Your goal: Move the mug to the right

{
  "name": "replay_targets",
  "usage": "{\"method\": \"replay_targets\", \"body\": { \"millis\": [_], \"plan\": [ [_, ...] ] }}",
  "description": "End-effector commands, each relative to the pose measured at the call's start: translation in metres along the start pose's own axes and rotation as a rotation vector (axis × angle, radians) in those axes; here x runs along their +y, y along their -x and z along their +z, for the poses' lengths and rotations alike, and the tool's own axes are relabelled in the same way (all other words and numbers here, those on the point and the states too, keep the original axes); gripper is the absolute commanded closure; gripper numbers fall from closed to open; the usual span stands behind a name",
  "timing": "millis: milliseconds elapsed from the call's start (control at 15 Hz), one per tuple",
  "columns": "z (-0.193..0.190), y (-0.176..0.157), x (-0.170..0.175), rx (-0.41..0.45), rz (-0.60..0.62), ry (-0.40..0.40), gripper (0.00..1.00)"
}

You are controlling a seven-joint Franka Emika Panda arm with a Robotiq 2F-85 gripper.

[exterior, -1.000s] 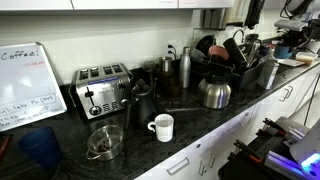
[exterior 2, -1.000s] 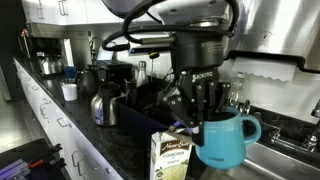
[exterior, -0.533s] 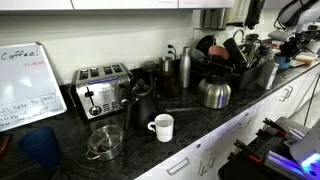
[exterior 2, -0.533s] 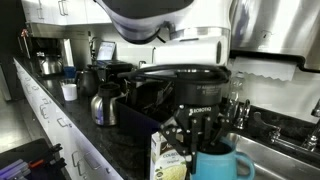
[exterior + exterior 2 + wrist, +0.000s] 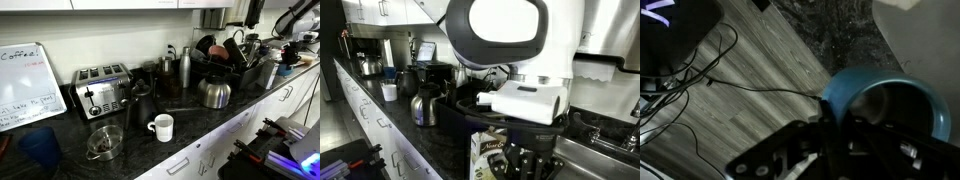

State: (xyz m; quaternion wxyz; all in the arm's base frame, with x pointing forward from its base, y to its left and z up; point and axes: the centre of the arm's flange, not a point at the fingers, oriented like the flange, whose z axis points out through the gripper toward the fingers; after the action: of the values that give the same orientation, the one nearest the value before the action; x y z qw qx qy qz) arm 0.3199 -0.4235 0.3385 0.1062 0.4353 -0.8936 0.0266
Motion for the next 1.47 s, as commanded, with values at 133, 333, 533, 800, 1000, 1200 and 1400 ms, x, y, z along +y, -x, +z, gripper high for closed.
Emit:
{"method": "replay_targets", "body": {
  "millis": [133, 333, 533, 800, 1000, 1200, 1400],
  "plan": [
    [0.012, 0.006, -0.014, -0.046, 0.040, 0.018, 0.97],
    [0.023, 0.011, -0.018, -0.075, 0.062, 0.040, 0.97],
    [0.031, 0.015, -0.024, -0.101, 0.086, 0.053, 0.97],
    [0.034, 0.017, -0.031, -0.118, 0.101, 0.053, 0.97],
    [0.033, 0.014, -0.033, -0.107, 0.108, 0.045, 0.97],
    [0.035, 0.009, -0.028, -0.105, 0.115, 0.051, 0.97],
    [0.037, 0.009, -0.025, -0.104, 0.114, 0.054, 0.97]
  ]
}}
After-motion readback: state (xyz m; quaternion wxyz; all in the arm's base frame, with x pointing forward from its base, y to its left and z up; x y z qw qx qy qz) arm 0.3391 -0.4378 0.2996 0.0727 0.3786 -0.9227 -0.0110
